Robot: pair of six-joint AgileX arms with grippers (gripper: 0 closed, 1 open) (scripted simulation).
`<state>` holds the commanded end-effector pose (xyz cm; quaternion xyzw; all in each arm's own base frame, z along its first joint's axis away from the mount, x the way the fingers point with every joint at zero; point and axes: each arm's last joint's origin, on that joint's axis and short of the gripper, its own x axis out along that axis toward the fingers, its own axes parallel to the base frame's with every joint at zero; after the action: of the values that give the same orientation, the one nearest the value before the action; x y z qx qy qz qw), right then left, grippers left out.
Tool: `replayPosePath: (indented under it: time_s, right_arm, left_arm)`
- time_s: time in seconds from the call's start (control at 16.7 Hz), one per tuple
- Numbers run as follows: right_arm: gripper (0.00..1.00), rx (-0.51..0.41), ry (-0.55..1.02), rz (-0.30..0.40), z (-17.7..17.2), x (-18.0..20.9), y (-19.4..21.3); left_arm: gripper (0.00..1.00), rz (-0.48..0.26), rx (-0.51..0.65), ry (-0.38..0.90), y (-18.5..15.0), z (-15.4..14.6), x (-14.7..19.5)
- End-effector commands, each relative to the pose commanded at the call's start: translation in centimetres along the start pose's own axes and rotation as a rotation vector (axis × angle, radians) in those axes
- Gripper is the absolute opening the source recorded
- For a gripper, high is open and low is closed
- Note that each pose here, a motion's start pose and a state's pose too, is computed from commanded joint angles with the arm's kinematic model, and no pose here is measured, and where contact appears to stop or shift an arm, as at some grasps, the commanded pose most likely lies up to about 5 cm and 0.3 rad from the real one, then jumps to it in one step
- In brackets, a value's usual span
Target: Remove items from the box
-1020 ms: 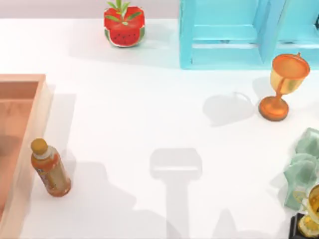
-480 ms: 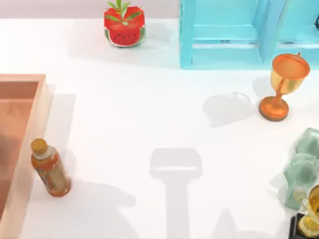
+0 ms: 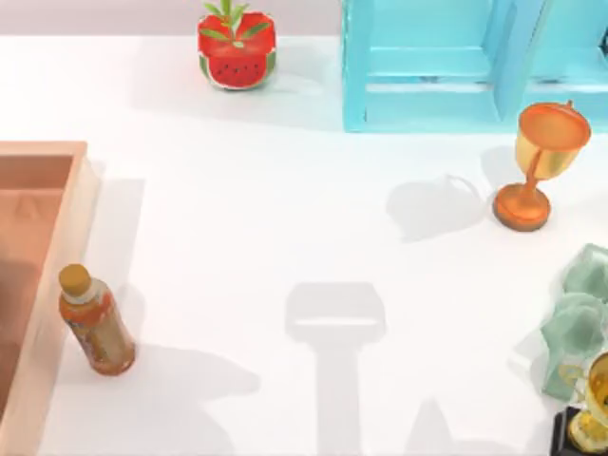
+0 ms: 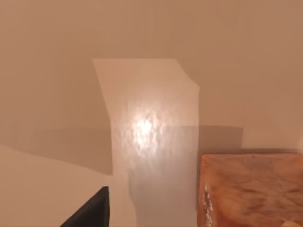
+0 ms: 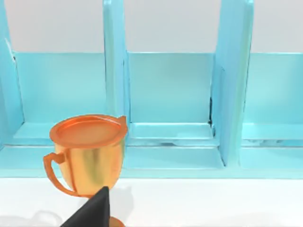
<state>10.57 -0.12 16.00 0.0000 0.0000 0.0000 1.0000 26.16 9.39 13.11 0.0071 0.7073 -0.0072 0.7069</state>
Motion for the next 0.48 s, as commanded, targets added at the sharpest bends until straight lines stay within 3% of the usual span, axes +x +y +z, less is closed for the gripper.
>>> replayPosePath:
  time_s: [0.06,0.48]
  right_arm:
    - [1.00,0.000,0.000,0.000,0.00,0.00,0.00]
    - [1.00,0.000,0.000,0.000,0.00,0.00,0.00]
  left_arm:
    - [1.00,0.000,0.000,0.000,0.00,0.00,0.00]
    - [0.47,0.000,0.000,0.000,0.00,0.00,0.00]
